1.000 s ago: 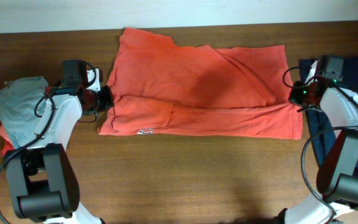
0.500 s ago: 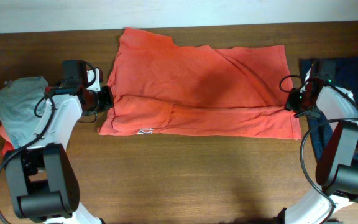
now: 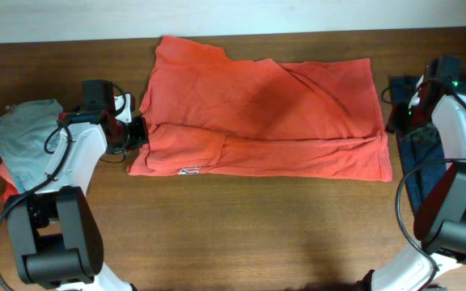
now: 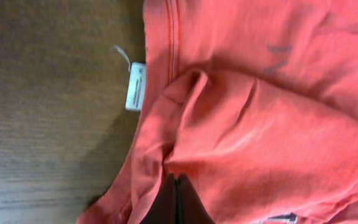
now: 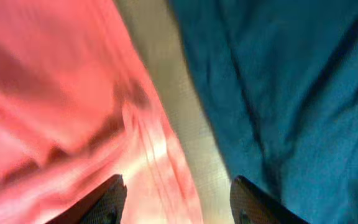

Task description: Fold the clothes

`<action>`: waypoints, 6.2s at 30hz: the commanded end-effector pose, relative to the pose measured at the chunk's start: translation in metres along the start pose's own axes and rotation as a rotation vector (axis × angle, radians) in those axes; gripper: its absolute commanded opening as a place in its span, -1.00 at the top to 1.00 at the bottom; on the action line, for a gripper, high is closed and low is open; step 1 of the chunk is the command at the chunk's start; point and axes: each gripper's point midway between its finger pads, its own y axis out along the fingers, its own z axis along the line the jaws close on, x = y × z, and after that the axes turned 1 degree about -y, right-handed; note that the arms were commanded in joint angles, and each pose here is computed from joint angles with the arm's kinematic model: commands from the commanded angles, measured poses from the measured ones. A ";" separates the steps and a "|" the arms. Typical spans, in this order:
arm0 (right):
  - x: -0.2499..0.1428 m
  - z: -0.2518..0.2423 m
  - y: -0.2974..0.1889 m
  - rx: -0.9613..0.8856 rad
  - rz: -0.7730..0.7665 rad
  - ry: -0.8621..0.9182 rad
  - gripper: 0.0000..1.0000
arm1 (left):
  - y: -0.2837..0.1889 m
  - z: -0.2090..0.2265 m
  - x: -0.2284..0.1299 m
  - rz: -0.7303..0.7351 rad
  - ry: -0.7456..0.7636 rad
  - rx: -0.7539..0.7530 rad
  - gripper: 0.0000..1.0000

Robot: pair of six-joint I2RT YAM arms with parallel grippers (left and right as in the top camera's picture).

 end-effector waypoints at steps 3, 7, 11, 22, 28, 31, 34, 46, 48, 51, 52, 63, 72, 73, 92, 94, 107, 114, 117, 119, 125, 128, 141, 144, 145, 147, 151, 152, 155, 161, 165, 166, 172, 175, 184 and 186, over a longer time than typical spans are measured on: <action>-0.041 0.017 0.012 0.113 0.138 -0.094 -0.16 | 0.007 -0.011 -0.012 0.043 0.119 0.001 0.99; -0.060 0.029 0.029 0.181 0.176 -0.088 -0.11 | 0.010 -0.018 -0.006 0.010 0.192 0.046 0.99; -0.061 0.030 0.042 0.188 0.150 -0.089 -0.11 | 0.015 -0.027 0.002 -0.027 0.241 0.053 0.99; -0.069 0.031 0.059 0.187 0.140 -0.092 -0.11 | 0.062 -0.011 -0.029 0.124 0.209 0.066 0.99; -0.088 0.028 0.065 0.179 0.191 -0.088 -0.12 | 0.073 -0.002 -0.057 0.244 0.188 0.081 0.99; -0.097 0.028 0.069 0.178 0.214 -0.087 -0.13 | 0.069 0.002 -0.067 0.287 0.182 0.100 0.99; -0.107 0.027 0.072 0.177 0.239 -0.086 -0.12 | 0.066 0.006 -0.075 0.323 0.179 0.119 0.99; -0.156 -0.005 0.066 -0.015 0.427 0.010 -0.13 | 0.052 0.027 -0.121 0.492 0.099 0.224 0.99; -0.161 -0.006 0.064 -0.018 0.451 0.011 -0.13 | 0.051 0.029 -0.129 0.516 0.084 0.230 0.99; -0.171 -0.012 0.058 -0.061 0.494 0.045 -0.13 | 0.051 0.032 -0.142 0.548 0.058 0.241 0.99; -0.173 -0.014 0.057 -0.074 0.503 0.050 -0.13 | 0.051 0.033 -0.147 0.559 0.053 0.244 0.99; -0.182 -0.022 0.053 -0.125 0.538 0.062 -0.13 | 0.040 0.039 -0.209 0.731 -0.031 0.257 0.99; -0.176 -0.025 0.057 -0.145 0.506 0.074 -0.13 | 0.030 0.038 -0.225 0.800 -0.075 0.263 0.99; -0.175 -0.025 0.057 -0.144 0.502 0.074 -0.13 | 0.029 0.037 -0.225 0.801 -0.078 0.263 0.99; -0.060 0.001 -0.076 0.039 0.052 0.030 -0.22 | -0.083 -0.022 -0.066 0.045 0.034 0.107 0.04; -0.061 0.006 -0.081 0.071 0.041 0.029 -0.23 | -0.093 -0.029 -0.044 -0.062 0.049 0.084 -0.04; -0.067 0.012 -0.083 0.110 0.062 0.009 -0.24 | -0.056 -0.052 0.104 -0.242 0.205 0.026 -0.16; -0.067 0.012 -0.083 0.110 0.062 0.005 -0.24 | -0.004 -0.041 0.155 -0.179 0.222 -0.013 -0.18; -0.066 0.012 -0.083 0.110 0.061 0.005 -0.24 | 0.027 -0.036 0.164 -0.154 0.234 -0.034 -0.18; -0.066 0.012 -0.083 0.110 0.061 0.005 -0.24 | 0.044 -0.034 0.165 -0.145 0.239 -0.045 -0.18; -0.065 0.012 -0.083 0.110 0.054 0.004 -0.23 | 0.085 -0.031 0.156 -0.108 0.241 -0.088 -0.18; -0.065 0.012 -0.083 0.110 0.054 0.004 -0.24 | 0.099 -0.027 0.150 -0.082 0.234 -0.086 -0.17; -0.065 0.012 -0.083 0.110 0.054 0.005 -0.24 | 0.120 -0.036 0.117 0.037 0.220 -0.141 0.70; -0.064 0.012 -0.083 0.110 0.050 0.005 -0.24 | 0.120 -0.035 0.113 0.054 0.214 -0.139 0.82; -0.063 0.012 -0.083 0.111 0.045 0.005 -0.24 | 0.119 -0.033 0.113 0.056 0.211 -0.138 0.85; -0.058 0.013 -0.083 0.112 0.028 0.003 -0.26 | 0.115 -0.028 0.112 0.069 0.195 -0.134 0.92; -0.039 0.024 -0.084 0.174 -0.053 -0.073 -0.38 | 0.095 -0.020 0.118 0.078 0.170 -0.126 0.99; -0.031 0.030 -0.084 0.206 -0.087 -0.097 -0.40 | 0.088 -0.018 0.121 0.071 0.160 -0.124 0.98; -0.004 0.037 -0.082 0.238 -0.184 -0.127 -0.46 | 0.069 -0.015 0.133 0.037 0.116 -0.116 0.98; 0.049 0.045 -0.051 0.258 -0.316 -0.141 -0.62 | 0.052 0.004 0.144 0.002 -0.019 -0.052 0.99; 0.067 0.059 -0.021 0.325 -0.338 -0.155 -0.63 | 0.054 -0.001 0.141 0.014 -0.011 -0.054 0.98; 0.072 0.062 -0.014 0.343 -0.344 -0.159 -0.64 | 0.055 -0.004 0.140 0.015 -0.006 -0.055 0.98; 0.089 0.094 0.032 0.452 -0.375 -0.205 -0.64 | 0.059 -0.023 0.137 0.023 0.027 -0.065 0.98; 0.094 0.113 0.060 0.466 -0.388 -0.240 -0.64 | 0.061 -0.034 0.134 0.027 0.048 -0.070 0.98; 0.113 0.129 0.102 0.406 -0.477 -0.268 -0.65 | 0.063 -0.042 0.132 0.030 0.067 -0.056 0.98; 0.117 0.125 0.107 0.379 -0.493 -0.263 -0.66 | 0.063 -0.042 0.132 0.030 0.067 -0.055 0.98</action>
